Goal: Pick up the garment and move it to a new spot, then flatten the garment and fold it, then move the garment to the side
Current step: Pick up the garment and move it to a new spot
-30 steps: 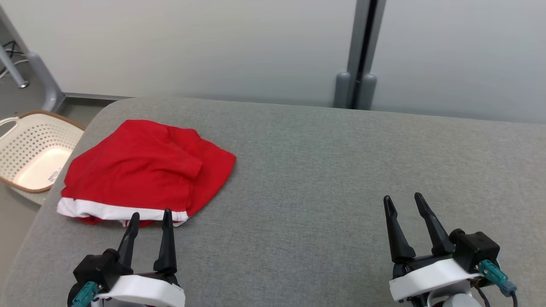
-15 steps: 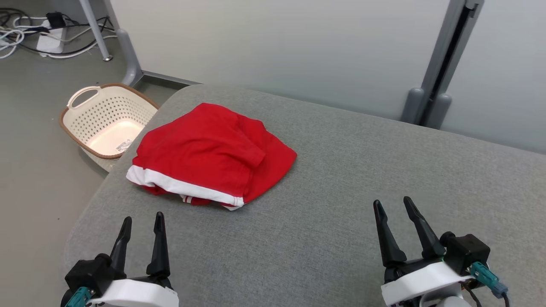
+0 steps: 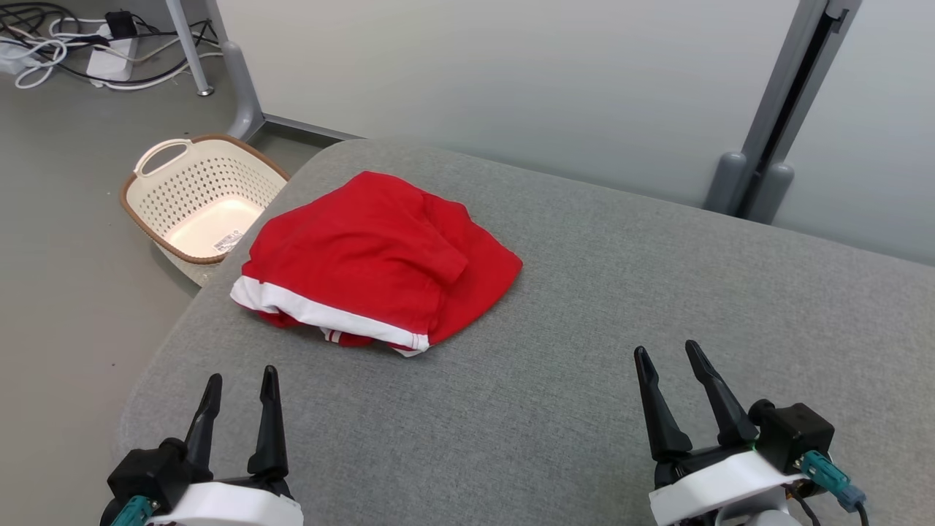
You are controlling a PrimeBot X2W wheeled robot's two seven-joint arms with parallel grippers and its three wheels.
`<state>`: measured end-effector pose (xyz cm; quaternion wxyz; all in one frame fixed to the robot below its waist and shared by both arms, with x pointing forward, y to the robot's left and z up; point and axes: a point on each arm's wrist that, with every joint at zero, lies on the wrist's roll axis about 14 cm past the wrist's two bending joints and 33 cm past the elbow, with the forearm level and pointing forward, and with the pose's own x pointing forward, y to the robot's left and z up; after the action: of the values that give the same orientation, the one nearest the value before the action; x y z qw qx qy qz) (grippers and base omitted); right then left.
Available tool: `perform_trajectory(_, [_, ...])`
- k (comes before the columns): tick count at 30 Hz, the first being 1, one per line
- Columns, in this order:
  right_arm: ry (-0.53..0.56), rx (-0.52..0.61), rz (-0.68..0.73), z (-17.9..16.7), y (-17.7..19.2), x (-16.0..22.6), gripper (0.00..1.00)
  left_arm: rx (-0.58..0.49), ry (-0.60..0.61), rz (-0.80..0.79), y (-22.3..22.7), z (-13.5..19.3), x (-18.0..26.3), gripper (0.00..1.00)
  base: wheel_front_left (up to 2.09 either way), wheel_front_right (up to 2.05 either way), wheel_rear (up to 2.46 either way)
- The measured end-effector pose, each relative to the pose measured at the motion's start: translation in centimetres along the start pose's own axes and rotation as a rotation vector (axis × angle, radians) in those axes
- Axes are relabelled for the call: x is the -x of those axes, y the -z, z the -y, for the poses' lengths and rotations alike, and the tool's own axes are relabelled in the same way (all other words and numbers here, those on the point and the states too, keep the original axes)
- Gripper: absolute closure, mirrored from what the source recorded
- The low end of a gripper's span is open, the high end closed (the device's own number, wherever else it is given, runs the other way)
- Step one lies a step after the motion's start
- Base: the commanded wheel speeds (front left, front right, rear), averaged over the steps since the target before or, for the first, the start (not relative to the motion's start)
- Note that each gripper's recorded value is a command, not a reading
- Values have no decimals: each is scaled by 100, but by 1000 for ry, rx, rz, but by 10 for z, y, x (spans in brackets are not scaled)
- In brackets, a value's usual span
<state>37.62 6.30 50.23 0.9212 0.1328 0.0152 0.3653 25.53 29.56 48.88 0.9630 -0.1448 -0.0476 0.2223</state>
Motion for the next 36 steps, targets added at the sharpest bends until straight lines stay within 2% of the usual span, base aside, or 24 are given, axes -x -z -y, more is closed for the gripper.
perform_trajectory(9, [58,5,6,25,1,-1,0,-53,57,7,-4,16,-24,0,0,0,0])
perform_trajectory(18, [209,3,15,89,6,-1,0,-180,210,-47,12,53,-89,0,0,0,0])
perform_trajectory(27, [324,17,-17,138,25,10,0,-306,256,-315,53,60,-167,0,0,0,0])
perform_trajectory(36, [387,13,-54,164,42,23,0,-440,267,-515,91,57,-211,0,0,0,0])
